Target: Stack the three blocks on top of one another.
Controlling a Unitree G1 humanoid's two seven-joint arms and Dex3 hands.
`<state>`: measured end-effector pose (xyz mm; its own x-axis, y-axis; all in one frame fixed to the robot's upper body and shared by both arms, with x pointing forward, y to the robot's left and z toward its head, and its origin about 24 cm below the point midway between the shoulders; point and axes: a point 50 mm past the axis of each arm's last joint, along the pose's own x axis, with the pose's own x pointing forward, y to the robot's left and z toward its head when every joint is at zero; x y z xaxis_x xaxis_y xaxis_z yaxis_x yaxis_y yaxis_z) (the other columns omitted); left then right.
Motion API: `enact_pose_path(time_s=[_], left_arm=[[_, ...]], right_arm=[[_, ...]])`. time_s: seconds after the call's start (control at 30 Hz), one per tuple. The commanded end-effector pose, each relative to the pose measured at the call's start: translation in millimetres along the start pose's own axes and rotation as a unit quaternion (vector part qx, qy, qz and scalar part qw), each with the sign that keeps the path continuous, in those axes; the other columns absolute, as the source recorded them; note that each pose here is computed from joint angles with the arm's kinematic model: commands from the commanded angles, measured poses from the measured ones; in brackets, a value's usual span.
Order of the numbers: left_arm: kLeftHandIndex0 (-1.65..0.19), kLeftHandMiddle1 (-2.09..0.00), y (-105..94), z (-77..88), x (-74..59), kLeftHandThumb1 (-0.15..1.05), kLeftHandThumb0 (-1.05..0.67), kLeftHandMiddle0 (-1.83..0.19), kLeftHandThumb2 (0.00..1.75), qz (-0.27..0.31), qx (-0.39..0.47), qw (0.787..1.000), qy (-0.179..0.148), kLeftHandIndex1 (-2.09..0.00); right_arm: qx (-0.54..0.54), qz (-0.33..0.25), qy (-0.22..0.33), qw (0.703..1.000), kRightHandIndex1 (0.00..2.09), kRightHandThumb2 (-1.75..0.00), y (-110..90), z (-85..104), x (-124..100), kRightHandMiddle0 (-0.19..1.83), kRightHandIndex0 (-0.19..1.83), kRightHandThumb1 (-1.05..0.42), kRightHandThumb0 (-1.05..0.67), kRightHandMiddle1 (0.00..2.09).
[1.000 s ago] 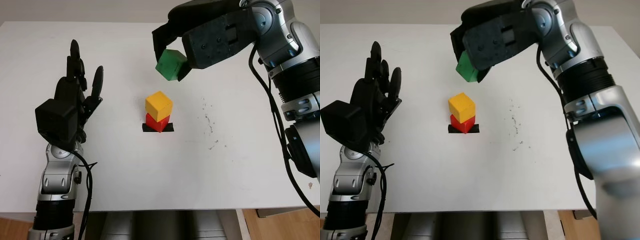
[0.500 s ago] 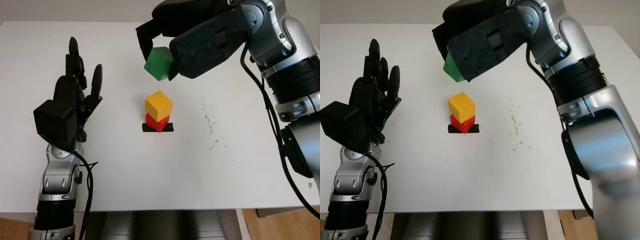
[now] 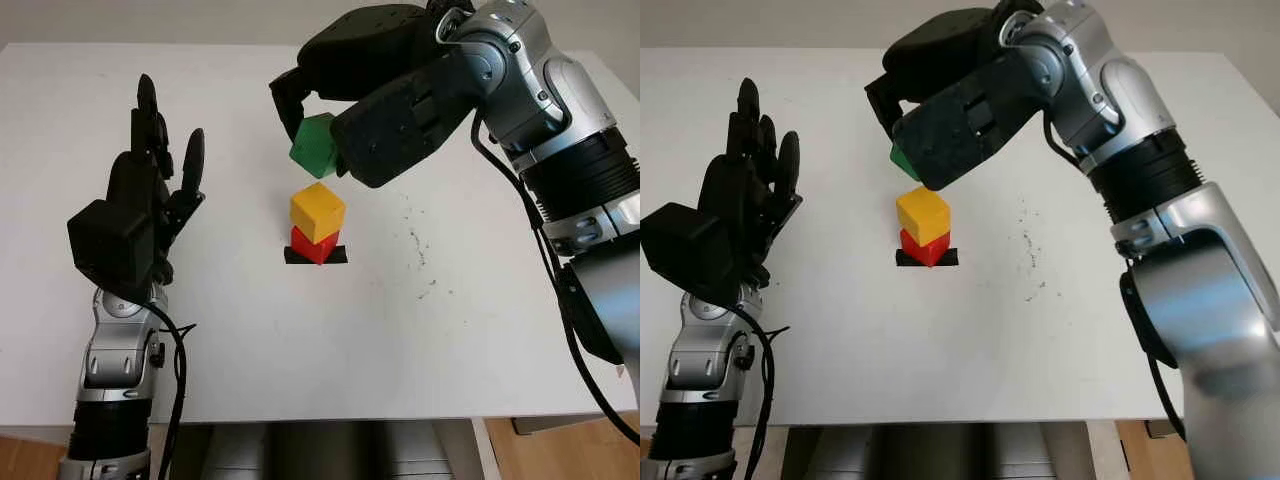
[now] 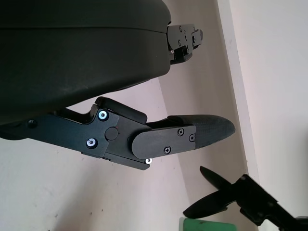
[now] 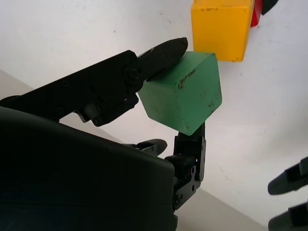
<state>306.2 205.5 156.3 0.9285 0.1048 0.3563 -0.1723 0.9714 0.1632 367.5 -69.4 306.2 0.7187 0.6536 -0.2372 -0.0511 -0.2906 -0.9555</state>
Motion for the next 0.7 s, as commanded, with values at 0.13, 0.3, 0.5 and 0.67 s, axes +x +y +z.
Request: enact_pose_path(time_s=[0.13,0.3,0.5,0.67], left_arm=[[0.14,-0.06,-0.8,2.4,-0.9,1.05,-0.69,0.14,0.55,0.000,0.004,1.000,-0.006,-0.05],[0.13,-0.06,-0.2,2.2,-1.5,1.05,-0.69,0.13,0.54,0.003,0.005,1.000,-0.003,-0.06],[0.13,-0.06,-1.6,2.7,-1.2,1.05,-0.69,0.13,0.54,0.005,0.005,1.000,-0.003,-0.06],[0.14,-0.05,-2.6,2.6,-0.7,1.05,-0.69,0.14,0.54,0.004,0.002,1.000,-0.006,-0.06]], right_arm=[[-0.008,0.001,-0.008,1.000,0.06,-0.05,8,3.3,4,0.46,0.43,-0.91,-0.41,1.37],[-0.007,0.005,-0.009,1.000,0.06,-0.05,13,4.2,6,0.47,0.44,-0.91,-0.41,1.33],[0.005,0.005,-0.021,1.000,0.08,-0.05,19,3.9,8,0.49,0.49,-0.90,-0.41,1.32],[0.012,0.015,-0.027,0.999,0.09,-0.06,19,4.1,7,0.46,0.52,-0.91,-0.39,1.42]])
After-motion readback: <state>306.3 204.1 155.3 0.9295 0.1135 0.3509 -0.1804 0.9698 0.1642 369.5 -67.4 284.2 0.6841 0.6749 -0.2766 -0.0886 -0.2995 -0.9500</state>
